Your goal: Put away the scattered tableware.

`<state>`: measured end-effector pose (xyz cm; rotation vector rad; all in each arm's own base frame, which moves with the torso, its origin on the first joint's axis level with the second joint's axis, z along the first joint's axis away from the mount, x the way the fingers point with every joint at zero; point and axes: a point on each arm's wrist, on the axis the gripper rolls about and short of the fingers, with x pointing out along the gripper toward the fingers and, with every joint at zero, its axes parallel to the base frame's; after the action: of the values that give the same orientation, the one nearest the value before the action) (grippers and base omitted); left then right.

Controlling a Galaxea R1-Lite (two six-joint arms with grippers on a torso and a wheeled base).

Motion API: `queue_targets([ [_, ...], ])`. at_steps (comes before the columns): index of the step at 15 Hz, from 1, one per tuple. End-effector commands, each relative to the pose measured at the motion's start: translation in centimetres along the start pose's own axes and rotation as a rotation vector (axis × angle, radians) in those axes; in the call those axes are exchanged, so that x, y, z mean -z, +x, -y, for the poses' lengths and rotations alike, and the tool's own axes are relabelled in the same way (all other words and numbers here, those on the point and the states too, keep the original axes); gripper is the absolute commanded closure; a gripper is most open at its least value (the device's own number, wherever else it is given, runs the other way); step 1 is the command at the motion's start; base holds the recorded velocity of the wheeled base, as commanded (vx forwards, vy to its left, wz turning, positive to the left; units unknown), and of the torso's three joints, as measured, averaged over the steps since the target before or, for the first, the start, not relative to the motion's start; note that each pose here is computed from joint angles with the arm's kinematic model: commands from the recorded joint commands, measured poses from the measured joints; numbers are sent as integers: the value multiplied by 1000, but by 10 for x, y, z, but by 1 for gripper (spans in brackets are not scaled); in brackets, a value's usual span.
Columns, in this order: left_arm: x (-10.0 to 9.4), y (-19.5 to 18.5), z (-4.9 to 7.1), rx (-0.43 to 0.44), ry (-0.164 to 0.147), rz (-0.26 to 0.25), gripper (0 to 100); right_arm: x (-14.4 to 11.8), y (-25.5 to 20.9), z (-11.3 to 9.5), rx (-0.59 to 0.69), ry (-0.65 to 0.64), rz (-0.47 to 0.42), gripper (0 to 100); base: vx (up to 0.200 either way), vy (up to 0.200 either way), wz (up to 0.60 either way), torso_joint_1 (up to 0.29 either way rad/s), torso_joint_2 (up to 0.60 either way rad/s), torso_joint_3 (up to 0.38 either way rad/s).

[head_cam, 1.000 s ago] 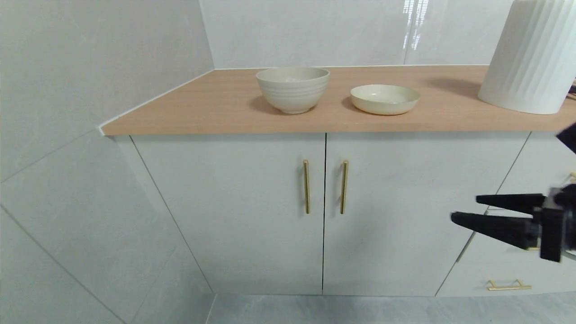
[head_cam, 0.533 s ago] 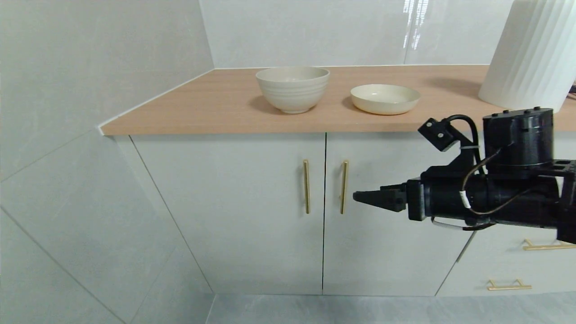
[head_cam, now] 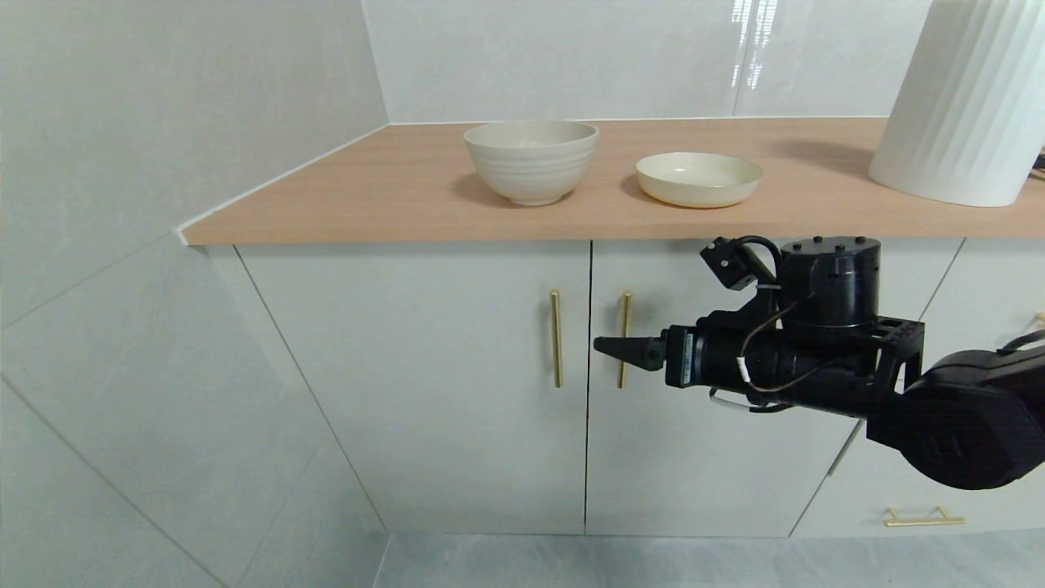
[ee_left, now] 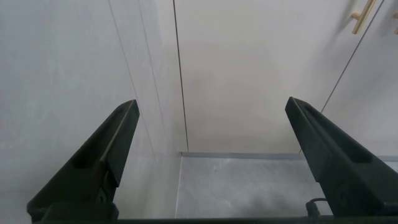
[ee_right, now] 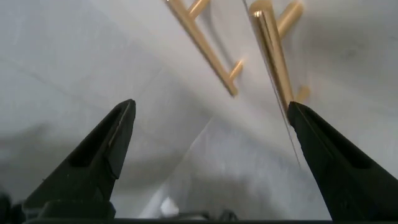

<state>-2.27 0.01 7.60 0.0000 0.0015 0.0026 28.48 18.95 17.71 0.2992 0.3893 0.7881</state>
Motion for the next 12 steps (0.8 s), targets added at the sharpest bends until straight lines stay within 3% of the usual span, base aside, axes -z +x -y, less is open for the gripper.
queue_targets([
  [1,0,0,0,-1,0,0,0,14,17,7,28,12,-13,0,0,0,0,0,0,0],
  [12,0,0,0,-1,0,0,0,19,36,14,21,24,66,0,0,0,0,0,0,0],
])
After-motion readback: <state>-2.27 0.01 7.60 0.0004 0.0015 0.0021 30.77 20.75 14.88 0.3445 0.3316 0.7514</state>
